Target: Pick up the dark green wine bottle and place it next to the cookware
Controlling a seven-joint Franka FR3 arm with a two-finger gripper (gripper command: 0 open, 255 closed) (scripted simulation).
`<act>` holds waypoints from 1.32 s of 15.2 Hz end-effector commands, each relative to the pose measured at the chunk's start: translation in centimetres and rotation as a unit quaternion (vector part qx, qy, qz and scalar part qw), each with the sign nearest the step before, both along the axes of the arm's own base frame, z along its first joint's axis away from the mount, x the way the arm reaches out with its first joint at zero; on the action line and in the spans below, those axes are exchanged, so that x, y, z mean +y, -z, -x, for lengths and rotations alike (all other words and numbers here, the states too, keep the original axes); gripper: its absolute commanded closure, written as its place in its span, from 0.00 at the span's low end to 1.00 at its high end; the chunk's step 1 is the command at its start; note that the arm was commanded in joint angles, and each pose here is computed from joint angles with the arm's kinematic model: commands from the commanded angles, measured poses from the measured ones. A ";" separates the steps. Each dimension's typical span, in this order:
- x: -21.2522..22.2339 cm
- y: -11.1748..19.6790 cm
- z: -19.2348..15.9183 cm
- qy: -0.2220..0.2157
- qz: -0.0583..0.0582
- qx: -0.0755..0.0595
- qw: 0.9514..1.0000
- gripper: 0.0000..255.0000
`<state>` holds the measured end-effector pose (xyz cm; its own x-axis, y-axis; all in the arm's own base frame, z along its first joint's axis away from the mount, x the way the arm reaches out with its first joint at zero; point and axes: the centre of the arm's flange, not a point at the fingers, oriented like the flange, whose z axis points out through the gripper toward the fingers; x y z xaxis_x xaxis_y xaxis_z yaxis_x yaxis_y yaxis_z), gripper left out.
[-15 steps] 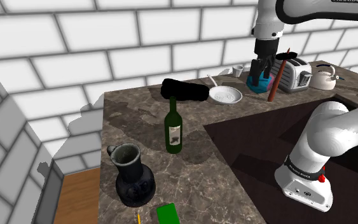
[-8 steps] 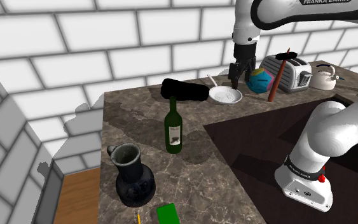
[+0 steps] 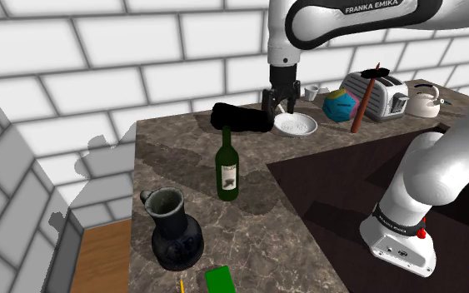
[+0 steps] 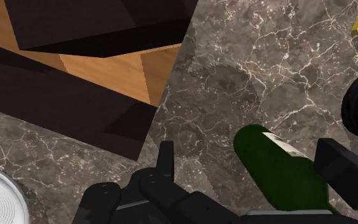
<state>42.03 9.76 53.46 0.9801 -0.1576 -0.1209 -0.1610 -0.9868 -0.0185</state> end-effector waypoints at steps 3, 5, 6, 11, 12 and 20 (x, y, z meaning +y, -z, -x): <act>3.2 0.9 -4.1 0.006 -0.004 -0.003 1.000 0.00; 4.6 1.4 -6.2 0.009 -0.006 -0.005 1.000 0.00; 5.3 1.7 -7.2 0.011 -0.006 -0.006 1.000 0.00; 9.0 2.8 -12.3 0.019 -0.011 -0.009 1.000 0.00; 9.7 3.0 -13.4 0.020 -0.011 -0.010 1.000 0.00; 10.1 7.1 -13.2 0.020 -0.012 -0.010 1.000 0.00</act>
<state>55.26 19.85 47.17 0.9752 -0.1946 -0.1050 -0.2001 -0.9787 -0.0449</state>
